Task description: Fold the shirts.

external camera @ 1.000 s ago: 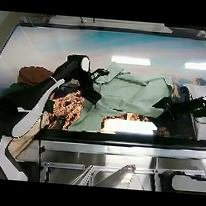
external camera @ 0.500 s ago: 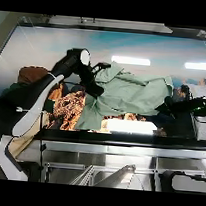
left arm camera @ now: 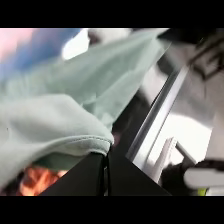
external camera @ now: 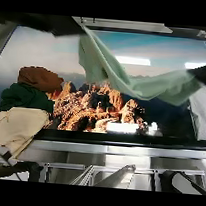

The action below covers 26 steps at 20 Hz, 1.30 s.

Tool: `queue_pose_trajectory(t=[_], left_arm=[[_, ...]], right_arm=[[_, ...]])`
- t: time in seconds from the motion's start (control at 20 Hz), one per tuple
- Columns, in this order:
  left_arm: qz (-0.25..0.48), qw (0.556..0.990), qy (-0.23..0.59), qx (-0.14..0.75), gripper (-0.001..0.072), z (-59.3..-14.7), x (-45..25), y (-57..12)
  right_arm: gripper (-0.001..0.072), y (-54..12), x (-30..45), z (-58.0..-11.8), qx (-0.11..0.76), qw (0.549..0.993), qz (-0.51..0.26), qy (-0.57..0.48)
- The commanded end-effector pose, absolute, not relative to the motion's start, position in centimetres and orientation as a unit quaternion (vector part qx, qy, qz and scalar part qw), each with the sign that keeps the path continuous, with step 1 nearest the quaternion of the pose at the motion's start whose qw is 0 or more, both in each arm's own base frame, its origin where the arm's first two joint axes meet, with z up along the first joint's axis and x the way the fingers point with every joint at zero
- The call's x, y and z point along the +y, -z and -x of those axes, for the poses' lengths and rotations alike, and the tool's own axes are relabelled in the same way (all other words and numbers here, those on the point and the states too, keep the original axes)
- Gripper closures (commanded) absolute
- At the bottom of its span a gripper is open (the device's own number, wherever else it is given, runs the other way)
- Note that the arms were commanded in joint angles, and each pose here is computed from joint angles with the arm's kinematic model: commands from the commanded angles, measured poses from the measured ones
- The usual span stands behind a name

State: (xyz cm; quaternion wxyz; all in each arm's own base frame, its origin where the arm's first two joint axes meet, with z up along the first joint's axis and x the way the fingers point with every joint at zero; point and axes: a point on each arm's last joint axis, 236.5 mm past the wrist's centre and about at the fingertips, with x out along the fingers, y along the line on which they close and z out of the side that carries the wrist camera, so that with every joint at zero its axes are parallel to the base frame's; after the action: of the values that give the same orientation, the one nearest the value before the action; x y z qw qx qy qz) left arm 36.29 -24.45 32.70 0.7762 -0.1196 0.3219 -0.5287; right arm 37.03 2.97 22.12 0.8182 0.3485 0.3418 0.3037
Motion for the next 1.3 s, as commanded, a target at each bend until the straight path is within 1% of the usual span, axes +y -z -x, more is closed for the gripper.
queue_pose_trajectory(t=[0.0, 0.1, 0.2, 0.25, 0.35, 0.45, 0.6, 0.65, 0.75, 0.85, 1.0, 1.05, 1.1, 1.15, 1.2, 1.25], left_arm=[[0.136, 0.825, 0.538, 0.104, 0.0687, -29.4, -19.9, -47.2], [0.101, 0.870, 0.482, 0.022, 0.0686, -26.3, -17.3, -51.3], [0.074, 0.896, 0.436, -0.028, 0.0686, -23.7, -15.7, -53.7], [0.057, 0.907, 0.416, -0.042, 0.0685, -23.2, -15.0, -54.0], [0.068, 0.919, 0.386, -0.034, 0.0685, -24.3, -13.5, -53.0], [0.099, 0.916, 0.388, 0.010, 0.0684, -27.5, -12.5, -49.5], [0.140, 0.881, 0.440, 0.099, 0.0684, -33.6, -14.3, -41.4], [0.145, 0.868, 0.458, 0.122, 0.0685, -35.8, -15.6, -38.4], [0.165, 0.857, 0.463, 0.158, 0.0686, -40.6, -17.7, -33.2], [0.161, 0.865, 0.427, 0.208, 0.0685, -46.2, -18.6, -26.6], [0.135, 0.863, 0.405, 0.270, 0.0688, -51.7, -19.5, -18.7], [0.139, 0.859, 0.404, 0.281, 0.0668, -53.1, -19.7, -16.9], [0.148, 0.857, 0.400, 0.289, 0.0412, -54.2, -19.7, -15.9], [0.162, 0.855, 0.394, 0.296, 0.0176, -55.2, -19.3, -15.4], [0.177, 0.850, 0.392, 0.303, -0.0013, -55.7, -18.8, -15.5], [0.182, 0.845, 0.396, 0.311, -0.0005, -55.7, -18.1, -15.8]], right_arm=[[0.0687, -34.8, 4.8, -31.7, 0.202, 0.873, -0.271, -0.350], [0.0686, -37.7, 5.8, -29.3, 0.165, 0.898, -0.228, -0.339], [0.0687, -39.1, 7.4, -27.3, 0.144, 0.909, -0.197, -0.338], [0.0687, -39.4, 7.8, -26.8, 0.140, 0.911, -0.190, -0.338], [0.0687, -39.3, 8.0, -26.8, 0.142, 0.910, -0.190, -0.340], [0.0687, -37.9, 7.3, -28.2, 0.166, 0.906, -0.201, -0.334], [0.0687, -32.3, 6.2, -32.7, 0.221, 0.899, -0.229, -0.299], [0.0687, -29.4, 6.3, -34.5, 0.244, 0.893, -0.244, -0.287], [0.0687, -22.7, 6.6, -38.0, 0.289, 0.880, -0.278, -0.254], [0.0687, -15.7, 5.8, -41.7, 0.316, 0.872, -0.319, -0.195], [0.0672, -6.3, 2.6, -46.4, 0.341, 0.863, -0.361, -0.092], [0.0497, -3.8, 1.6, -47.6, 0.345, 0.857, -0.377, -0.068], [0.0233, -2.1, 0.9, -48.5, 0.349, 0.853, -0.383, -0.056], [0.0068, -0.8, 0.3, -49.2, 0.354, 0.849, -0.390, -0.052], [0.0069, -0.1, -0.3, -49.5, 0.358, 0.847, -0.389, -0.052], [0.0070, -0.1, -0.8, -49.5, 0.360, 0.851, -0.378, -0.061]])
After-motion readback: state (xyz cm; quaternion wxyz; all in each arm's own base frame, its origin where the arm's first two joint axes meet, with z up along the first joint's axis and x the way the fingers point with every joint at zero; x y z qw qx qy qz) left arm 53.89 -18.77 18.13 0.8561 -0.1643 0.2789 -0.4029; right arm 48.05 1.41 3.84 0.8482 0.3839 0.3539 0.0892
